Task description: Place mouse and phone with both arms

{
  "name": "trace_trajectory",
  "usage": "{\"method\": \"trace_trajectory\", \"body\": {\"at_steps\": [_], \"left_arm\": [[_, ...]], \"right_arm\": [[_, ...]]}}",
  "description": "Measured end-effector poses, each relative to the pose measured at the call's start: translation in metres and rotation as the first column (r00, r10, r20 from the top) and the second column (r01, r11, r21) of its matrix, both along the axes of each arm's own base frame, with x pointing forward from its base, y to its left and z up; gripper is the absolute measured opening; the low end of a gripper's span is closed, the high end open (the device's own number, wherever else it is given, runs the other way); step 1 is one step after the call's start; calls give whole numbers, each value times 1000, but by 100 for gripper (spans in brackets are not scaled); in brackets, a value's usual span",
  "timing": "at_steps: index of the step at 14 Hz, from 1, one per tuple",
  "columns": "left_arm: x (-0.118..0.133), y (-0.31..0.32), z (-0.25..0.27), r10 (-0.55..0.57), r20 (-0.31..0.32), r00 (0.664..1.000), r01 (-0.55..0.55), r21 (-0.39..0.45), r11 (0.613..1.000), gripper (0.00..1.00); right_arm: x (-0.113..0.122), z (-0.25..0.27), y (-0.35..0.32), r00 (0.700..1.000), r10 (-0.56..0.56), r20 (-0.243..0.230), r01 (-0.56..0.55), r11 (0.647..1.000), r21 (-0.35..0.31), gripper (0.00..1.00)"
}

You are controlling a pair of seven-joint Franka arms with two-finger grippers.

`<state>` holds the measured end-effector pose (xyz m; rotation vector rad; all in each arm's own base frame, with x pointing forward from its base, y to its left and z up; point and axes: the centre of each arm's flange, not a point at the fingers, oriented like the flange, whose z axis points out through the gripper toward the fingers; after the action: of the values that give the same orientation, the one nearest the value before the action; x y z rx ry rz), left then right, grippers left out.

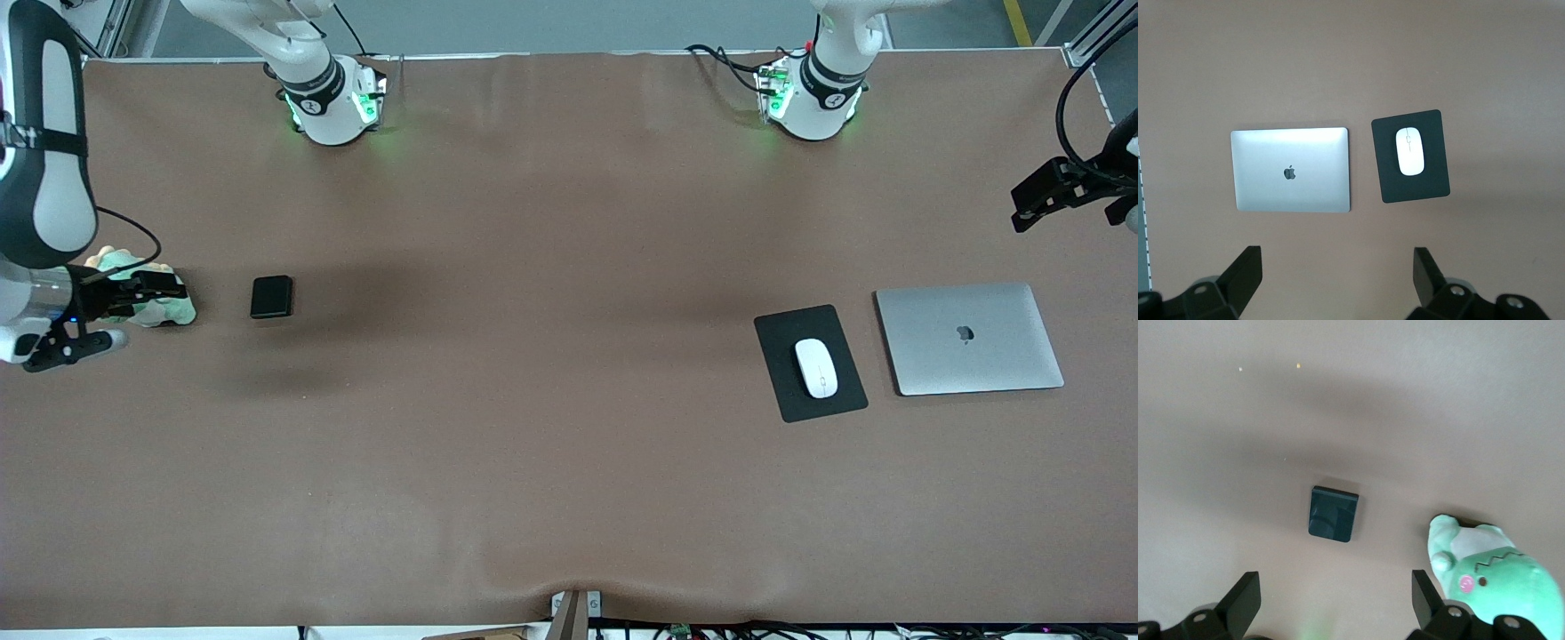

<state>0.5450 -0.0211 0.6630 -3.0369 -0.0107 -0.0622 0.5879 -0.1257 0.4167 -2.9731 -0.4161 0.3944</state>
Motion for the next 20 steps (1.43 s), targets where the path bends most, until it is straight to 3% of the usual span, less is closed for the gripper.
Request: {"method": "trace_trajectory", "body": {"at_steps": [5, 9, 11, 15, 20], "left_arm": [[0, -1, 0, -2, 0, 1000, 2, 0, 1000, 100], [-1, -4, 1, -6, -2, 1000, 6, -12, 1000, 100], [-2, -4, 3, -6, 1, 1000, 6, -16, 1000, 100], [-4, -6, 9, -9, 11, 1000, 9, -18, 1000, 100], [-5, -11, 9, -15, 4, 1000, 15, -32, 999, 100]], "right_arm": [[6, 84, 1, 1000, 14, -8, -13, 1000, 7, 100], [14, 115, 16, 998, 42, 46, -42, 999, -7, 100], [11, 131, 17, 999, 41, 36, -41, 999, -4, 100], [0, 168, 34, 990, -144, -5, 143, 989, -44, 100], [-20, 216, 78, 968, -246, 38, 248, 967, -58, 100]]}}
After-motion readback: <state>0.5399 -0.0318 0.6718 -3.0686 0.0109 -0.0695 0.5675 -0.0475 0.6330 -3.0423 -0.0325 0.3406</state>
